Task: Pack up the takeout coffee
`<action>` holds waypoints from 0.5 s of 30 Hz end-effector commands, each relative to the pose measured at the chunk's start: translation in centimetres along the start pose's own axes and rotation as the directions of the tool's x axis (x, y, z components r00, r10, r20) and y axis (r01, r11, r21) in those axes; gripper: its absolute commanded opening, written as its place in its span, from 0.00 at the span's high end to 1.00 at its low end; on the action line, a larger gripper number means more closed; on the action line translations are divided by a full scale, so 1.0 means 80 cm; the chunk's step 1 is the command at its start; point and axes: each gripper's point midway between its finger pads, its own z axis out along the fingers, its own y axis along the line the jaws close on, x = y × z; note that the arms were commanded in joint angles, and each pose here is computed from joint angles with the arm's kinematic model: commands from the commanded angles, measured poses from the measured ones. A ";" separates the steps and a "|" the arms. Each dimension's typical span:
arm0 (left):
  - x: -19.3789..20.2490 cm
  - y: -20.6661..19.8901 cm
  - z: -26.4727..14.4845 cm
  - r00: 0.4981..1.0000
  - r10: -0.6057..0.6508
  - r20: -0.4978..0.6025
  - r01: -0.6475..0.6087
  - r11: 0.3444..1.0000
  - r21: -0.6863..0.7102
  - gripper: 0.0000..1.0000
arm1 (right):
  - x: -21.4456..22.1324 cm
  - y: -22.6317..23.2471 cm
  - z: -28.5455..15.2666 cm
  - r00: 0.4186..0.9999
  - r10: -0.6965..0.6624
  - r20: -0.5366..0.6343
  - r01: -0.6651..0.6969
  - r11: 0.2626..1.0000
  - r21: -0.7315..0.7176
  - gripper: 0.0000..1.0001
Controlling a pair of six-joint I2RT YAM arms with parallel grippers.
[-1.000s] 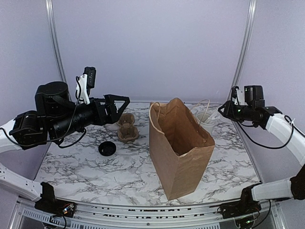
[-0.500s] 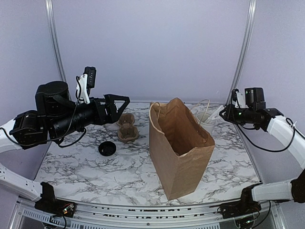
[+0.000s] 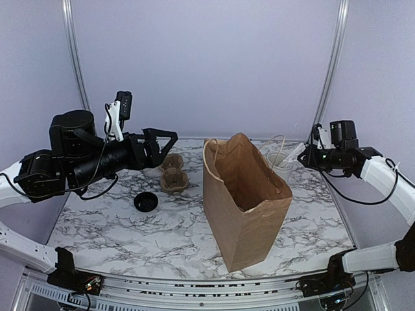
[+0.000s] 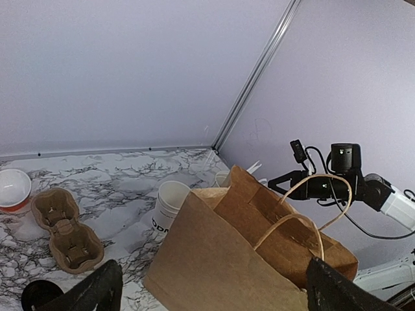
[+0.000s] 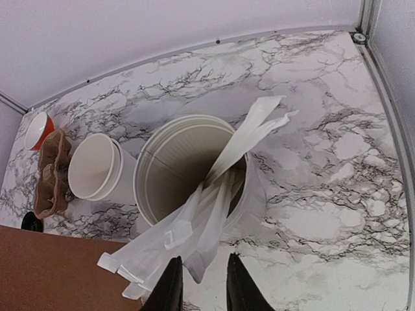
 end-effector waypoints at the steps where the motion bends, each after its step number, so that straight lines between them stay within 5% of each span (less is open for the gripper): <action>1: 0.004 0.000 0.005 1.000 -0.004 -0.014 0.004 1.000 0.000 0.01 | 0.004 -0.007 0.007 1.000 -0.011 -0.017 0.011 1.000 0.016 0.78; 15: 0.006 0.000 0.008 1.000 -0.006 -0.020 0.006 1.000 0.003 0.01 | -0.014 -0.016 0.029 0.999 -0.043 0.023 0.042 0.998 0.051 0.82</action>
